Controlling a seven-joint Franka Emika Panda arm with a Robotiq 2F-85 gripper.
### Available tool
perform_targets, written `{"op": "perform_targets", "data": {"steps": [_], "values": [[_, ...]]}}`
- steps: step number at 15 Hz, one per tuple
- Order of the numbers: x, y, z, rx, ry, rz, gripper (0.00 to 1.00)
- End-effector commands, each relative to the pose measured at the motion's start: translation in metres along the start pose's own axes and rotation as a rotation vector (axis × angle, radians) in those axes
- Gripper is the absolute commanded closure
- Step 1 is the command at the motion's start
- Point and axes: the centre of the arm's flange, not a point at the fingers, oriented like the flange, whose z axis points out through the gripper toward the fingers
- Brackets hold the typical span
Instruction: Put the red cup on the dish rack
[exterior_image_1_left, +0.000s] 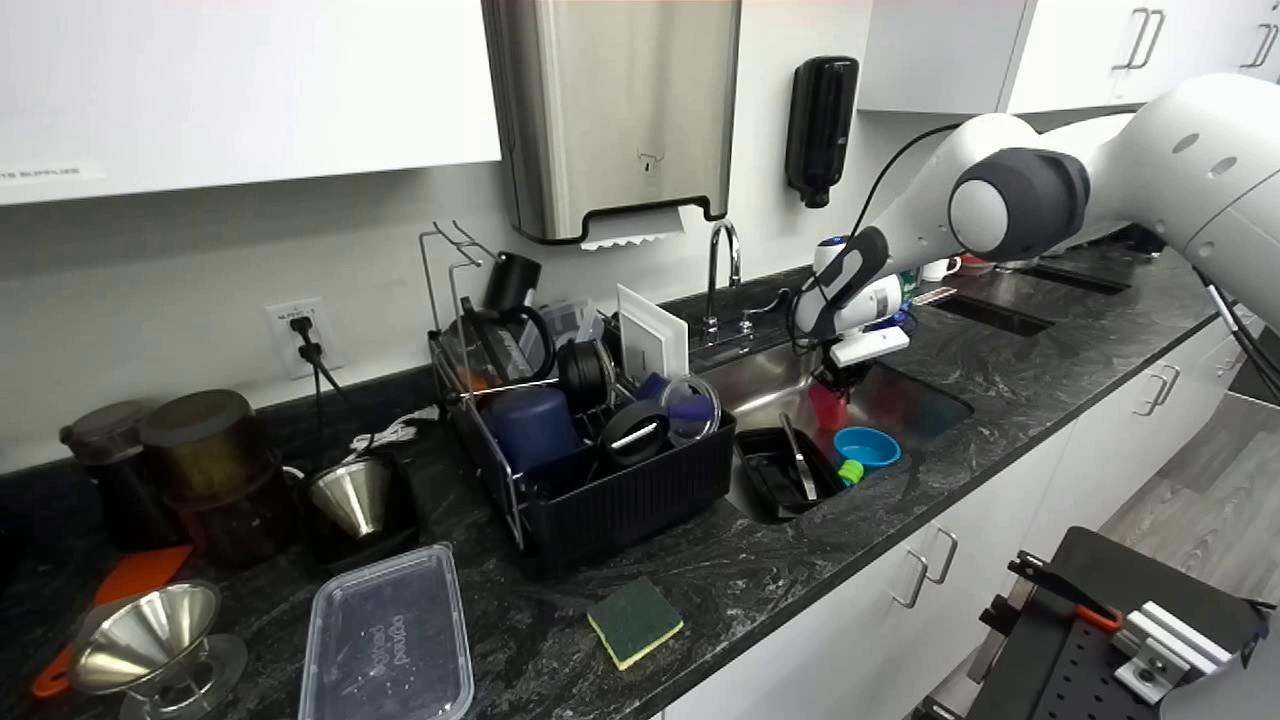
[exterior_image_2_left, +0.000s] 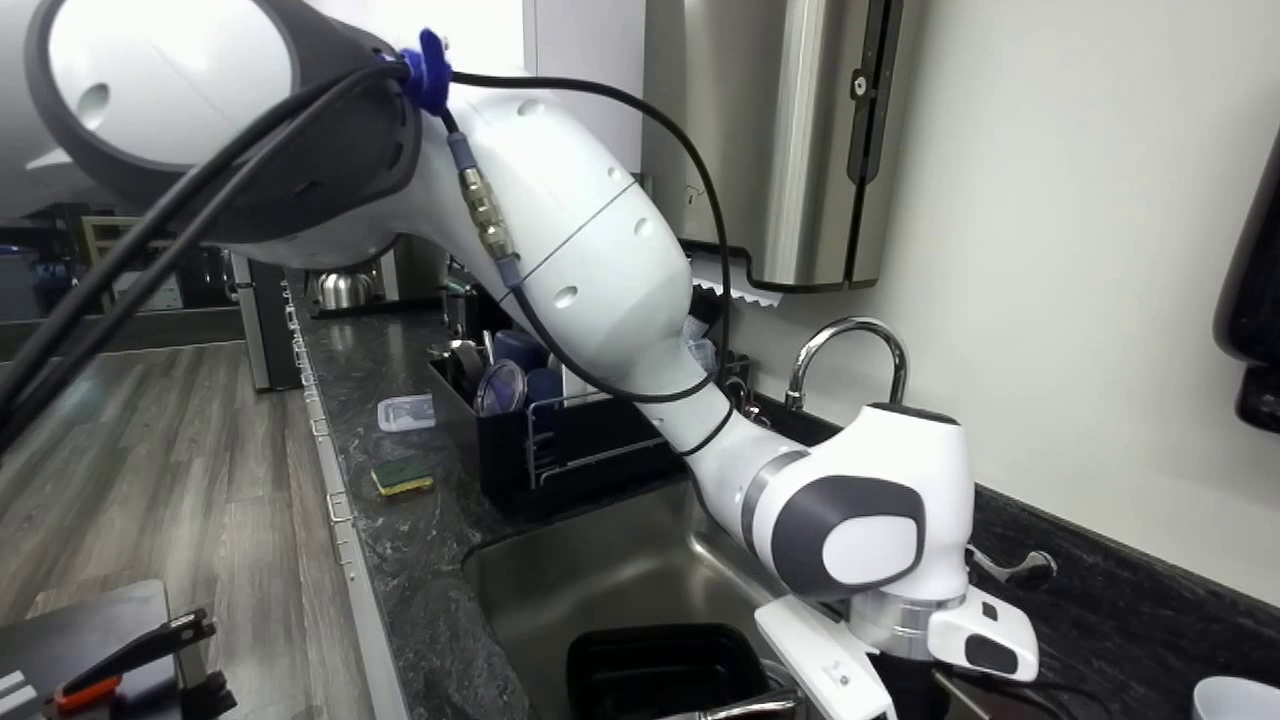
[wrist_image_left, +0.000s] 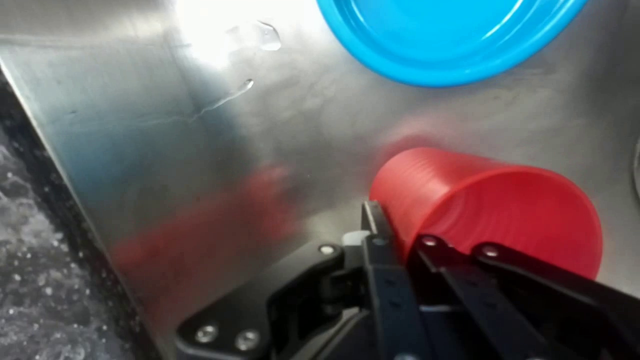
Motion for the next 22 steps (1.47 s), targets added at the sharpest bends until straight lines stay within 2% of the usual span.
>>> {"op": "perform_targets", "data": {"steps": [1,10,16,22], "values": [[-0.011,0.002,-0.031,0.022,0.021,-0.018,0.99],[-0.035,0.006,-0.131,0.054,0.086,-0.034,0.99],[-0.079,0.021,-0.176,0.083,0.095,-0.073,0.99],[-0.130,0.020,-0.202,0.111,0.097,-0.185,0.99]]}}
